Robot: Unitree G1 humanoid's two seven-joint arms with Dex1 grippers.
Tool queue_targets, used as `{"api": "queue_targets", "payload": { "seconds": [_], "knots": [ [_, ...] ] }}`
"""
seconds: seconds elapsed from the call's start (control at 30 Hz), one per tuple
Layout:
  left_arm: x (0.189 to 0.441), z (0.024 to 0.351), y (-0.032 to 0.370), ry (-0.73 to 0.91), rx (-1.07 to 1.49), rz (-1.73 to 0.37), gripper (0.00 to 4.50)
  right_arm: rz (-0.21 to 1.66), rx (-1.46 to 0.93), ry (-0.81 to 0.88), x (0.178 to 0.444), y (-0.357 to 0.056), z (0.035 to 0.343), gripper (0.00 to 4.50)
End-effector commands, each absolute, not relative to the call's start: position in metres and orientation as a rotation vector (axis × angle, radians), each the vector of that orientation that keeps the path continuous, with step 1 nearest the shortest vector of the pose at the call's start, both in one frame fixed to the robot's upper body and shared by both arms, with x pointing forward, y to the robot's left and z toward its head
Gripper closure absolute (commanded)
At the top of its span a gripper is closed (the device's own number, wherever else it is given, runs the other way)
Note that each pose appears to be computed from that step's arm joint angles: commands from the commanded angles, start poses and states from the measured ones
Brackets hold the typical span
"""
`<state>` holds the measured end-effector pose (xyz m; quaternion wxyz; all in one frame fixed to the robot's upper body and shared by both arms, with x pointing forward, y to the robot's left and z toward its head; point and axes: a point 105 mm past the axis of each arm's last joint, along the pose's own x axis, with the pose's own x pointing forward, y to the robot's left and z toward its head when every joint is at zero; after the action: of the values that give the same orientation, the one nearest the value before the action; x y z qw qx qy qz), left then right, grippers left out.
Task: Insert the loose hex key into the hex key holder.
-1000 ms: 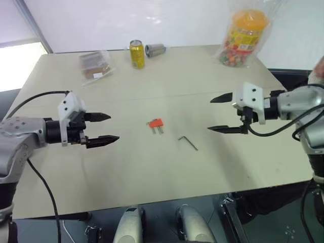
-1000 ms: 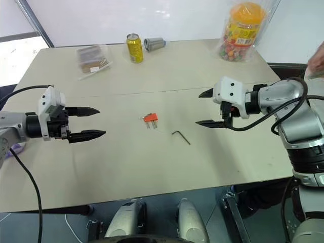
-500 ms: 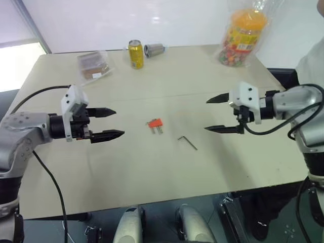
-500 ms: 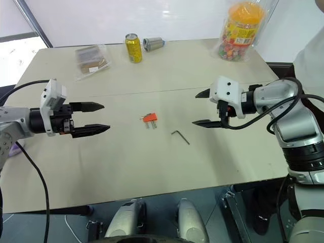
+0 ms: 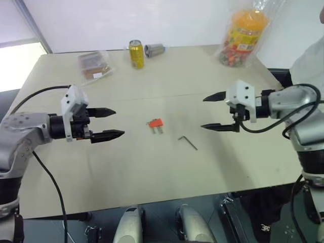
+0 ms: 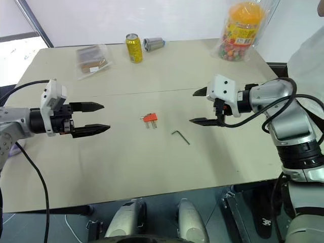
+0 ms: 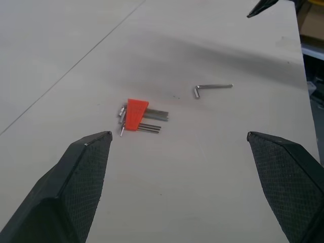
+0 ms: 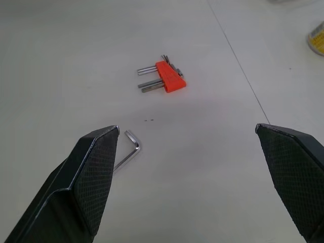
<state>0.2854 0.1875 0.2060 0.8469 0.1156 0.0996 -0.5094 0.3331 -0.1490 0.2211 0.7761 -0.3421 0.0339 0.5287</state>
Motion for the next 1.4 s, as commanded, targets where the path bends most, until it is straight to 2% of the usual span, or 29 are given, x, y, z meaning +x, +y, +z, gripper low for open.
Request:
{"api": "queue_targets", "payload": {
  "seconds": [0.03,0.27,0.37,0.53,0.87,1.4],
  "knots": [
    [0.284,0.212,0.186,0.173,0.275,-1.059,0.04,1.099,-0.743,-0.043,0.347,-0.129,0.228,0.00],
    [0.277,0.204,0.181,0.174,0.254,-1.036,0.04,1.071,-0.617,-0.052,0.379,-0.082,0.184,0.00],
    [0.272,0.204,0.180,0.183,0.255,-1.031,0.04,1.040,-0.691,-0.027,0.396,-0.074,0.162,0.00],
    [0.267,0.205,0.186,0.198,0.266,-1.006,0.04,0.994,-0.756,-0.025,0.414,-0.066,0.146,0.00],
    [0.261,0.206,0.189,0.196,0.272,-0.976,0.04,1.065,-0.827,0.003,0.412,-0.052,0.121,0.00],
    [0.259,0.205,0.192,0.194,0.272,-0.955,0.04,1.124,-0.678,0.030,0.404,-0.016,0.115,0.00]
  ]
}}
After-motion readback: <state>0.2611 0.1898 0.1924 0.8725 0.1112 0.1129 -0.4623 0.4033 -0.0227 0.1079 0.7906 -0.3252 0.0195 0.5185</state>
